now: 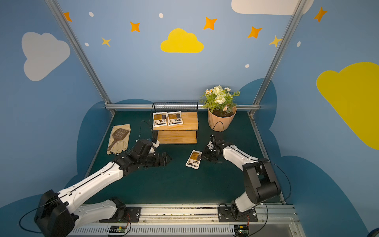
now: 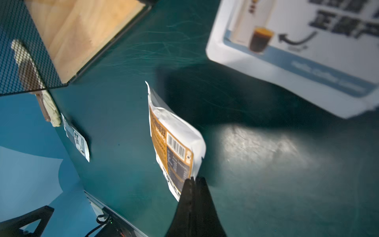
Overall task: Place the bagged coffee beans on the shelf by color
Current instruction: Adjust the bagged coffee beans at the center of the board, then pick up the bagged coffee beans at the center of the board.
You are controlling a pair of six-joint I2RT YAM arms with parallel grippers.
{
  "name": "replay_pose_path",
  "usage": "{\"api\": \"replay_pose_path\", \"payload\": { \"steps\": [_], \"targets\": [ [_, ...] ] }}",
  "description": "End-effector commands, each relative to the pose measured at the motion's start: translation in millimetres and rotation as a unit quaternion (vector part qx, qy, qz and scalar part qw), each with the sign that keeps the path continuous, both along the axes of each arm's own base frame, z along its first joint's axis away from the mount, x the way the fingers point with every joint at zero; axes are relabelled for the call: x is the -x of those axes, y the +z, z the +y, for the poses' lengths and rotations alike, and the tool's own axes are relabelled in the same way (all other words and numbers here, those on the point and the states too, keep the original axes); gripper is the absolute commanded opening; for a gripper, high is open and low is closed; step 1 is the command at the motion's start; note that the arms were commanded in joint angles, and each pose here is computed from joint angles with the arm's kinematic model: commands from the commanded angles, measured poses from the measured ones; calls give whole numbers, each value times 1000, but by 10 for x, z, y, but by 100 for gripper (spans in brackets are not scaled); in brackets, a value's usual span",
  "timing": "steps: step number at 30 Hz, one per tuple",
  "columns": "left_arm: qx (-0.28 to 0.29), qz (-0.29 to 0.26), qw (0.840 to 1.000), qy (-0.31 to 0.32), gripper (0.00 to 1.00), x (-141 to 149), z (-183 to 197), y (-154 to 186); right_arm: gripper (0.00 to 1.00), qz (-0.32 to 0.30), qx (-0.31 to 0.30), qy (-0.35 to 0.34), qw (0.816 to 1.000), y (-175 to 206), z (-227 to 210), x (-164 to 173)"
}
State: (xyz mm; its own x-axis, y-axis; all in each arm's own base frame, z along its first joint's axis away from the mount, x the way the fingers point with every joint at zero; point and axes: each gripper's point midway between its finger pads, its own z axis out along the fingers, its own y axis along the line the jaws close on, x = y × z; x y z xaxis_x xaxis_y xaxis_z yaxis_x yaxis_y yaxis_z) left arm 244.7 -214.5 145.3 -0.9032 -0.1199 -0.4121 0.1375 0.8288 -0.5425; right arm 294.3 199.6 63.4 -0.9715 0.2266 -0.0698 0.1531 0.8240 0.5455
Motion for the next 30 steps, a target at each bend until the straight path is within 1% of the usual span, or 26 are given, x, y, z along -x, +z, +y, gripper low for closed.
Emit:
{"api": "replay_pose_path", "payload": {
  "steps": [1, 7, 11, 15, 17, 20, 22, 24, 26, 30],
  "targets": [
    [-5, 6, 1000, -2, 100, 73, 59, -46, 0, 43, 3, 76, 996, -147, 146, 197],
    [-8, 9, 1000, 1, 100, 137, 110, -68, 0, 45, 21, 147, 988, -273, 539, 176],
    [-13, 9, 1000, 4, 100, 139, 133, -93, 0, 38, 32, 167, 985, -298, 724, 137],
    [-17, 8, 1000, 6, 100, 89, 120, -134, 38, 14, 22, 157, 987, -132, 814, 75],
    [-24, 8, 1000, 7, 100, 50, 116, -168, 51, 1, 12, 146, 989, 5, 820, 74],
    [-42, 4, 999, 9, 100, -35, 114, -225, 64, -17, -7, 126, 992, 232, 800, 137],
    [-59, 4, 998, 12, 100, -106, 126, -278, 70, -28, -23, 104, 994, 358, 777, 229],
    [-76, 7, 997, 10, 100, -164, 122, -324, 74, -35, -35, 79, 996, 423, 747, 328],
    [-88, 8, 996, 7, 100, -233, 96, -358, 75, -39, -48, 44, 997, 441, 708, 432],
    [-101, 5, 995, 5, 100, -386, 29, -430, 77, -41, -74, -41, 996, 346, 678, 660]
  ]
}}
